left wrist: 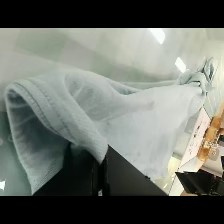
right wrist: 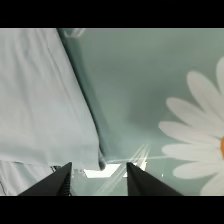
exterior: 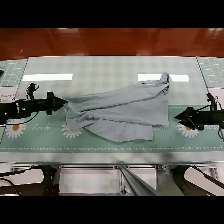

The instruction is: Fold the shirts.

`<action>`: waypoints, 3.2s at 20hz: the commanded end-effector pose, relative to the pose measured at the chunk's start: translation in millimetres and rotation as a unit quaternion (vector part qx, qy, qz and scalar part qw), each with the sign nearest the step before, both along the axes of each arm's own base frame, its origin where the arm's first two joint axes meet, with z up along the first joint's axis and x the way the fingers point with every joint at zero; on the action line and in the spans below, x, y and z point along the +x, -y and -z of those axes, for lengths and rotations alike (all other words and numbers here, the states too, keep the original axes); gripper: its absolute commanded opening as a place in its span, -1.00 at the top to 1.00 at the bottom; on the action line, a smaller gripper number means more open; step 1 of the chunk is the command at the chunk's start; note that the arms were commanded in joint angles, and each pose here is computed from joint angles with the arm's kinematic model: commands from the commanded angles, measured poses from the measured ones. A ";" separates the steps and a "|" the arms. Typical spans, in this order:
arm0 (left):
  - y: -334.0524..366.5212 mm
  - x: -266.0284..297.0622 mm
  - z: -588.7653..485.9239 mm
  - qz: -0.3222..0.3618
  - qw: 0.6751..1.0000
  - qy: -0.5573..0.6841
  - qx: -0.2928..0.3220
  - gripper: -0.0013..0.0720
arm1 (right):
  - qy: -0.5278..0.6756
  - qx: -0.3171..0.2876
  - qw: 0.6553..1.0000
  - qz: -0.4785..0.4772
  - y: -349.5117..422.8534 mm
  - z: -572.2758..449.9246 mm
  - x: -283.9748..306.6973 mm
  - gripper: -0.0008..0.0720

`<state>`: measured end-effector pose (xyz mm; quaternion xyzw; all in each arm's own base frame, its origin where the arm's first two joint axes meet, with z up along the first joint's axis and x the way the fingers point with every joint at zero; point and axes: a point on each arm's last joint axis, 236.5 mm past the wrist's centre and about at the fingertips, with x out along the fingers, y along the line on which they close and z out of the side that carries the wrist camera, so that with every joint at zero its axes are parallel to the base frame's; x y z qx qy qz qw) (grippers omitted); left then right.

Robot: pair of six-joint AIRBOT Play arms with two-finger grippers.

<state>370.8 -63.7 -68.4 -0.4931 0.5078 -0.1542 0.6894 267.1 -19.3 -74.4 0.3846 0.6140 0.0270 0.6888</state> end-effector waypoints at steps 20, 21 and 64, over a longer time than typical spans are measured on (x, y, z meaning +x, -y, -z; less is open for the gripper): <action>2.2 0.2 -4.8 0.004 1.000 0.003 -0.006 0.88 | 0.002 0.031 0.996 -0.088 -85.0 12.8 67.8 0.90; 2.9 1.7 -10.1 0.008 1.000 0.010 -0.007 0.88 | 0.012 0.033 0.995 -0.096 -84.5 3.1 73.5 0.90; -24.8 49.4 -206.5 0.018 0.948 0.211 0.236 0.88 | 0.344 -0.147 0.921 -0.107 -42.9 -273.5 161.3 0.90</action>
